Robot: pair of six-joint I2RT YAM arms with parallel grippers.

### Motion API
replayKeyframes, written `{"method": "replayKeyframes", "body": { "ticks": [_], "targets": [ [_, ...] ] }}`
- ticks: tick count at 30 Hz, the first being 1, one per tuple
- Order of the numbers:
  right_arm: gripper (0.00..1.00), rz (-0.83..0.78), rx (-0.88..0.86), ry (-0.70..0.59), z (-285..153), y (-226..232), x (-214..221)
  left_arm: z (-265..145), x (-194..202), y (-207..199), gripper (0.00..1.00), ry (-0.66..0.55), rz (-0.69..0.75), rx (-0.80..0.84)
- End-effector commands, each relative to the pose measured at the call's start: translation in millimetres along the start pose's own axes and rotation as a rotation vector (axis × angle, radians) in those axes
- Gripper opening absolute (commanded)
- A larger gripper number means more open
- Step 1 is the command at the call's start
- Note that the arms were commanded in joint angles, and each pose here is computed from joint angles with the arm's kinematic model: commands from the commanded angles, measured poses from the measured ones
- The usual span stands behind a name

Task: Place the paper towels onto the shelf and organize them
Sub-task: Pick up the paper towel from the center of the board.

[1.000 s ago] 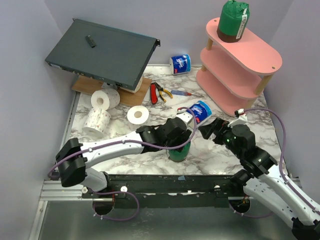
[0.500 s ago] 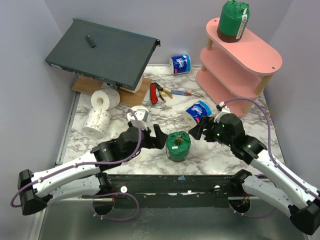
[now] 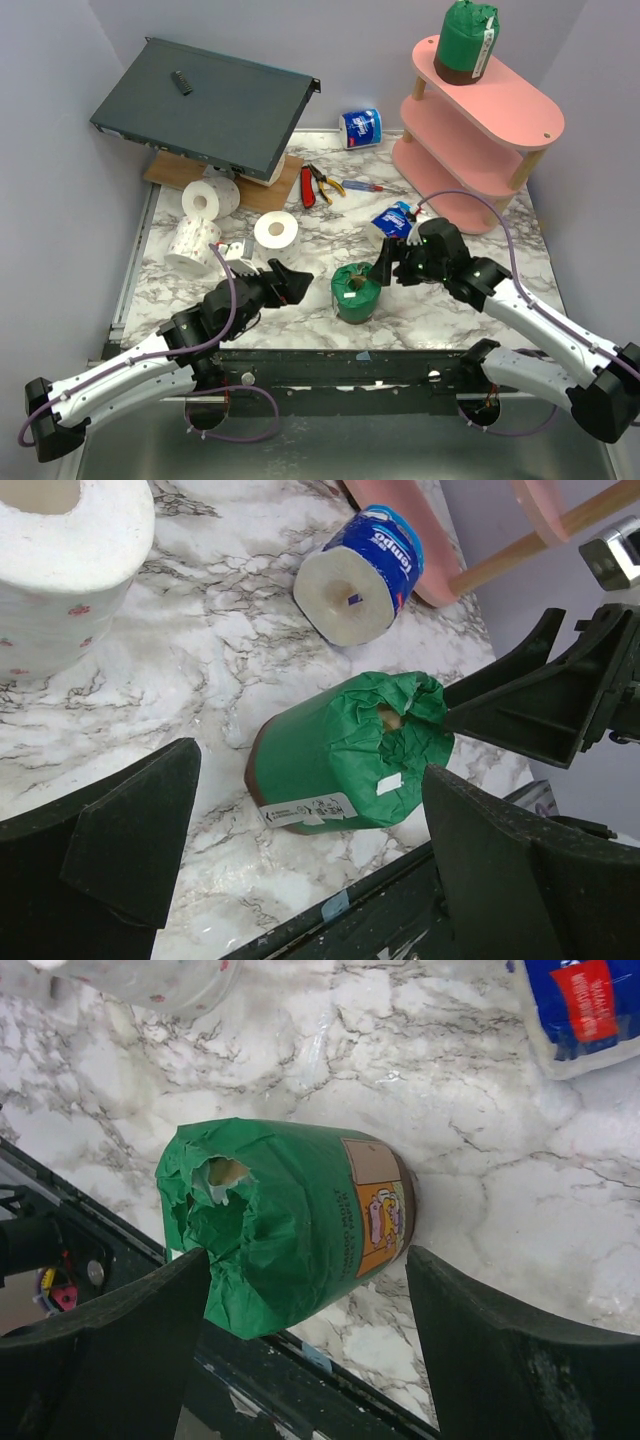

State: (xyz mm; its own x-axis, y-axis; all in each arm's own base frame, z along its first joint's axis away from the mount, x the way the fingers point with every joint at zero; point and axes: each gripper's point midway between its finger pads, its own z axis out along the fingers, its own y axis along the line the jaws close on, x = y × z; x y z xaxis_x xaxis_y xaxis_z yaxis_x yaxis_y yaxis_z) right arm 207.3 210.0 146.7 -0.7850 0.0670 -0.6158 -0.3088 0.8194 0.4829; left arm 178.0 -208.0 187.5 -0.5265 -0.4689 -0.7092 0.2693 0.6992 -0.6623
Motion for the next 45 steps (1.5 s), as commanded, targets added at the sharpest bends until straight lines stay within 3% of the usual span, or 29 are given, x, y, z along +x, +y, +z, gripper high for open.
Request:
{"method": "replayKeyframes", "body": {
  "ticks": [1,9,34,45],
  "targets": [
    [0.82,-0.057,-0.007,0.057,3.7,10.6,5.5,2.5,2.8,1.3,0.96,0.006,0.0,0.001],
    [0.83,-0.08,0.101,0.094,20.5,6.4,14.3,6.1,13.8,6.1,0.96,0.045,0.019,-0.01],
    [0.57,-0.078,0.171,0.125,53.3,10.4,30.7,7.8,43.0,22.3,0.94,0.108,-0.033,-0.015],
    [0.43,-0.085,0.218,0.041,32.2,12.3,4.6,3.5,43.2,27.1,0.94,0.103,-0.038,-0.02]
  ]
}}
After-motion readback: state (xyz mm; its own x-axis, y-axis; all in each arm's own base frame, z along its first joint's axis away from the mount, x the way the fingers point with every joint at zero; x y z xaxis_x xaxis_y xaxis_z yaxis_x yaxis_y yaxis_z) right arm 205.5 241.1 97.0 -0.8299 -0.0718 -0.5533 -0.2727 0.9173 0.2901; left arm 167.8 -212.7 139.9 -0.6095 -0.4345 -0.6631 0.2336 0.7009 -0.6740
